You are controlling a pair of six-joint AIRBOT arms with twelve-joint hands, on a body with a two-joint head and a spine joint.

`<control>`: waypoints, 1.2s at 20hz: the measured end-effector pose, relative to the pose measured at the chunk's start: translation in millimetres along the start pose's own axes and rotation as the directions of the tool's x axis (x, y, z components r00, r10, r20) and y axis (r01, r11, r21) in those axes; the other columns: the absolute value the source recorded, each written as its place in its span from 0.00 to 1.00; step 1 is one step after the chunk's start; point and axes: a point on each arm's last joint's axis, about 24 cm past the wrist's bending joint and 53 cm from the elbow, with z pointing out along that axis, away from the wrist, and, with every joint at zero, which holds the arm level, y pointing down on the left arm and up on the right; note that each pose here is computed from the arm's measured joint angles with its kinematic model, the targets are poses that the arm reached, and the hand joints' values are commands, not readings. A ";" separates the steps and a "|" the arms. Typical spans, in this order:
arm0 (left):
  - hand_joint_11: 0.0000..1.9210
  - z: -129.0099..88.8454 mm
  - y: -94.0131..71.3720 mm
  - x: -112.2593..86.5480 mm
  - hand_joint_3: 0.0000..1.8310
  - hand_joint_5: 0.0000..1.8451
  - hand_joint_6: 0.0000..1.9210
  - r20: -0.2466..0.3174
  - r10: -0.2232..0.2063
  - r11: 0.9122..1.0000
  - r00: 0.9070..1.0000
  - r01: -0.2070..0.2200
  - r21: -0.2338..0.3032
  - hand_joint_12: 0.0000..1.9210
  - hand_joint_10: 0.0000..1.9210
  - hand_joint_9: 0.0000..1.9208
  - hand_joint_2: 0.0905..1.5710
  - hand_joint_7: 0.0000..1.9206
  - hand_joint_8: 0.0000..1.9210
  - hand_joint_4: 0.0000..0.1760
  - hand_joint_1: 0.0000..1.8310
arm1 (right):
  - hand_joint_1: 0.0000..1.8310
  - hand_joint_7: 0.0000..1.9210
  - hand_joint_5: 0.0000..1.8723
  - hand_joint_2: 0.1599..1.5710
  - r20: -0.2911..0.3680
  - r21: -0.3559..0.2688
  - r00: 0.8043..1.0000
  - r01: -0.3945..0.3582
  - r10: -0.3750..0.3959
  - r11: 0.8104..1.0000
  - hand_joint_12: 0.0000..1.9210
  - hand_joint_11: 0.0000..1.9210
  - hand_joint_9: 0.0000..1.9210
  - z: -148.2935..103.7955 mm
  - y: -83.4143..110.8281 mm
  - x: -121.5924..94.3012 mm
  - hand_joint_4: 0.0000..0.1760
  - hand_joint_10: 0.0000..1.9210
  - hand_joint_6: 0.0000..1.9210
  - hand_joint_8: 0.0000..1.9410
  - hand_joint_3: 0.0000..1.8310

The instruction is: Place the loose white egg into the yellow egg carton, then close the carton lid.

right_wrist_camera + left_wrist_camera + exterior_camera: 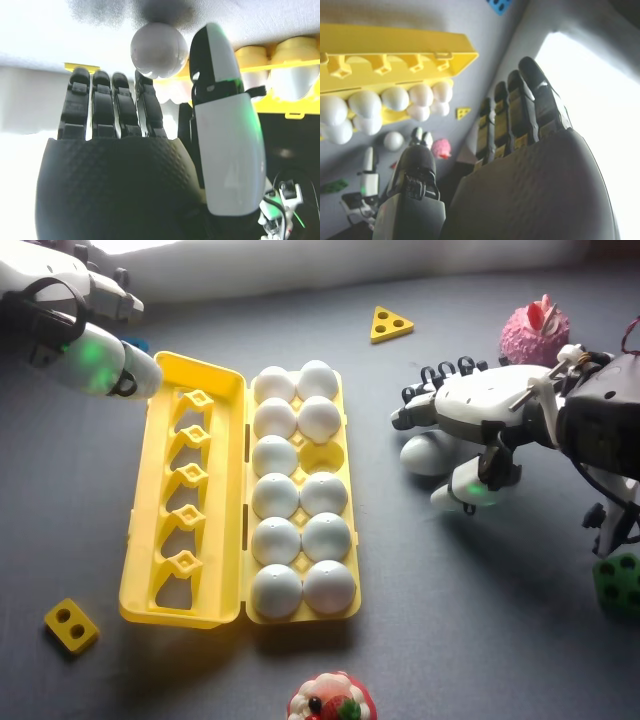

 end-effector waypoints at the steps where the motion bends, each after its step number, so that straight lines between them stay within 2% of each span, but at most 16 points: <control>1: 0.00 0.3 -0.3 0.8 0.00 0.09 0.00 0.000 -0.008 1.000 1.000 0.008 0.002 0.41 0.00 0.12 0.83 0.12 0.00 0.21 0.04 | 0.56 0.01 0.17 0.66 0.002 -0.001 1.000 0.000 0.000 1.000 0.00 0.00 0.00 0.9 0.7 -0.9 0.00 0.00 0.08 0.00 0.01; 3: 0.00 1.4 -3.8 -2.2 0.00 0.09 0.00 0.016 -0.037 0.999 0.999 0.037 0.026 0.43 0.01 0.13 0.82 0.11 0.00 0.26 0.04 | 0.55 0.01 0.18 0.68 0.005 -0.005 1.000 -0.001 0.001 1.000 0.00 0.00 0.00 1.2 3.2 -2.4 0.00 0.00 0.09 0.00 0.02; 5: 0.00 2.5 -8.9 -3.8 0.00 0.09 0.00 0.025 -0.069 0.996 0.997 0.068 0.056 0.41 0.00 0.11 0.82 0.11 0.00 0.30 0.05 | 0.54 0.02 0.13 0.68 0.006 -0.004 1.000 -0.002 0.002 1.000 0.00 0.00 0.00 1.4 2.4 -2.9 0.00 0.00 0.19 0.00 0.02; 6: 0.00 2.9 -11.7 -4.4 0.00 0.09 0.00 0.027 -0.076 0.995 0.997 0.074 0.072 0.41 0.00 0.11 0.82 0.11 0.00 0.30 0.05 | 0.54 0.02 0.13 0.68 0.006 -0.003 1.000 -0.002 0.002 1.000 0.00 0.00 0.00 1.4 2.3 -3.1 0.00 0.00 0.19 0.00 0.02; 8: 0.00 3.3 -15.7 -7.0 0.00 0.09 0.00 0.037 -0.085 0.992 0.996 0.082 0.095 0.38 0.00 0.11 0.83 0.10 0.00 0.27 0.05 | 0.55 0.01 0.09 0.67 0.014 -0.002 1.000 -0.005 0.005 1.000 0.00 0.00 0.00 2.1 1.7 -7.5 0.00 0.00 0.28 0.00 0.02; 10: 0.00 3.1 -20.2 -10.5 0.00 0.09 0.00 0.055 -0.090 0.989 0.994 0.083 0.119 0.38 0.00 0.11 0.83 0.10 0.00 0.27 0.05 | 0.55 0.01 0.09 0.67 0.025 0.004 1.000 -0.005 0.005 1.000 0.00 0.00 0.00 2.7 -0.5 -12.0 0.00 0.00 0.28 0.00 0.02; 12: 0.00 3.4 -20.5 -10.2 0.00 0.08 0.00 0.056 -0.095 0.989 0.994 0.088 0.122 0.41 0.00 0.11 0.83 0.10 0.00 0.29 0.05 | 0.55 0.02 0.09 0.67 0.026 0.005 1.000 -0.009 0.009 1.000 0.00 0.00 0.00 3.2 -1.3 -12.9 0.00 0.00 0.29 0.00 0.02; 16: 0.00 3.9 -12.6 -13.3 0.00 0.09 0.00 0.080 -0.153 0.982 0.985 0.143 0.122 0.40 0.00 0.12 0.82 0.10 0.00 0.31 0.05 | 0.55 0.03 0.09 0.68 0.025 0.004 1.000 -0.009 0.009 1.000 0.00 0.00 0.00 4.3 -0.5 -11.9 0.00 0.00 0.34 0.00 0.02; 19: 0.00 3.5 -11.4 -15.0 0.00 0.08 0.00 0.087 -0.160 0.981 0.983 0.149 0.123 0.41 0.00 0.12 0.82 0.11 0.00 0.31 0.04 | 0.54 0.05 0.14 0.68 0.022 0.001 1.000 -0.009 0.009 1.000 0.00 0.00 0.00 5.0 1.0 -9.9 0.00 0.00 0.40 0.00 0.01; 22: 0.00 3.5 -12.7 -17.8 0.00 0.08 0.00 0.099 -0.206 0.971 0.973 0.192 0.140 0.42 0.01 0.12 0.82 0.11 0.00 0.31 0.04 | 0.54 0.05 0.14 0.68 0.021 0.000 1.000 -0.009 0.009 1.000 0.00 0.00 0.00 5.1 1.5 -9.6 0.00 0.00 0.40 0.00 0.01; 23: 0.00 3.3 -11.8 -19.8 0.00 0.09 0.00 0.106 -0.217 0.969 0.970 0.202 0.140 0.44 0.01 0.13 0.82 0.12 0.00 0.32 0.04 | 0.54 0.06 0.18 0.69 0.021 0.001 1.000 -0.009 0.009 1.000 0.00 0.00 0.00 5.1 1.2 -9.7 0.00 0.00 0.50 0.00 0.01; 24: 0.00 2.9 -11.2 -21.2 0.00 0.10 0.01 0.113 -0.213 0.970 0.971 0.197 0.140 0.46 0.01 0.13 0.82 0.12 0.00 0.26 0.04 | 0.57 0.13 0.38 0.73 0.022 0.002 1.000 -0.010 0.010 1.000 0.00 0.00 0.02 5.0 1.1 -10.1 0.00 0.01 0.64 0.02 0.01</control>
